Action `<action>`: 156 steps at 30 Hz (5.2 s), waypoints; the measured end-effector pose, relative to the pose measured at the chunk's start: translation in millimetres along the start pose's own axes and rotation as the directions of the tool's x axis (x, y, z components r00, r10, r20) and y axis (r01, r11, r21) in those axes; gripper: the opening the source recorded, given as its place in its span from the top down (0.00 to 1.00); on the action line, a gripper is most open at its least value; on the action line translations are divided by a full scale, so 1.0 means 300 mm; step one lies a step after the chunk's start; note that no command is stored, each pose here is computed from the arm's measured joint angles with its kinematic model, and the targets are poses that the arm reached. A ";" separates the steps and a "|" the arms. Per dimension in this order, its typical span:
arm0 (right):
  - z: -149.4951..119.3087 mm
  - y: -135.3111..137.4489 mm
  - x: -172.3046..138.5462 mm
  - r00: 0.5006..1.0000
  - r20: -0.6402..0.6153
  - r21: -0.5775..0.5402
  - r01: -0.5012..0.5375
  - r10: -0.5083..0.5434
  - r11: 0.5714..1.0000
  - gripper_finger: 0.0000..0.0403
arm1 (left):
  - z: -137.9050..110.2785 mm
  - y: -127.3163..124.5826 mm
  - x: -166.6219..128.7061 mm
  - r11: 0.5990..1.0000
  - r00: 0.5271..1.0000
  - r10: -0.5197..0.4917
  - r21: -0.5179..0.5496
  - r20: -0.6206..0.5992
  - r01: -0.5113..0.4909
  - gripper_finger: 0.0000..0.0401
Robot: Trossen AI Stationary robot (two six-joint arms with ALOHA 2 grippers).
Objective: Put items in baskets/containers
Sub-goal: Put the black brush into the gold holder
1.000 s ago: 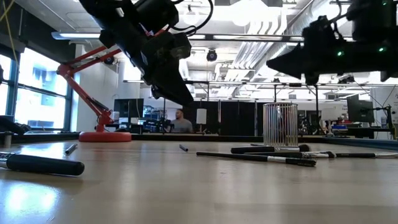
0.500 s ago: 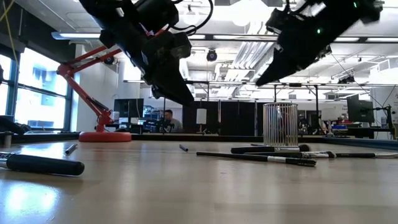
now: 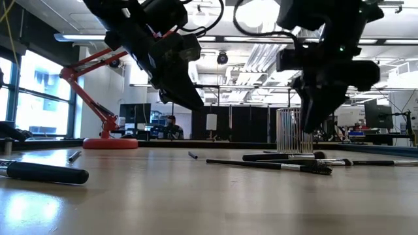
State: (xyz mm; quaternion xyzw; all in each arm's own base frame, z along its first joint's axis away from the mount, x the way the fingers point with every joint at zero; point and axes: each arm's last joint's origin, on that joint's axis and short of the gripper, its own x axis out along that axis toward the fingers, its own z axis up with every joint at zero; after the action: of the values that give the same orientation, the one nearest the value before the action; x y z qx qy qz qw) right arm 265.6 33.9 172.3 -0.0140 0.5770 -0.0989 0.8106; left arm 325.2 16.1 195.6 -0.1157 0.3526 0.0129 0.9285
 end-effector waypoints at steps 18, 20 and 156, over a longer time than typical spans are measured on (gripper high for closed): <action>-0.019 0.032 0.110 0.988 -0.147 -0.084 -0.064 0.051 0.994 0.73 | 0.018 -0.004 0.008 1.000 0.998 -0.023 -0.002 0.062 0.023 0.69; -0.018 0.033 0.109 0.987 -0.146 -0.090 -0.073 0.060 0.993 0.80 | 0.015 -0.004 0.029 0.998 0.997 -0.057 0.003 0.059 0.057 0.66; 0.059 -0.051 -0.185 0.171 0.921 0.385 -0.243 -0.351 0.891 0.69 | 0.166 -0.041 0.007 1.000 0.786 -0.022 0.022 0.618 0.011 0.93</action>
State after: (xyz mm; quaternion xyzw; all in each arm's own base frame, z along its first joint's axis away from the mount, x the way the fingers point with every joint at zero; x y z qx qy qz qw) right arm 262.7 27.1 232.0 0.0919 -0.1236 -0.2266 0.9617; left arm 360.6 15.1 232.7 -0.1000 0.0284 0.0389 0.9938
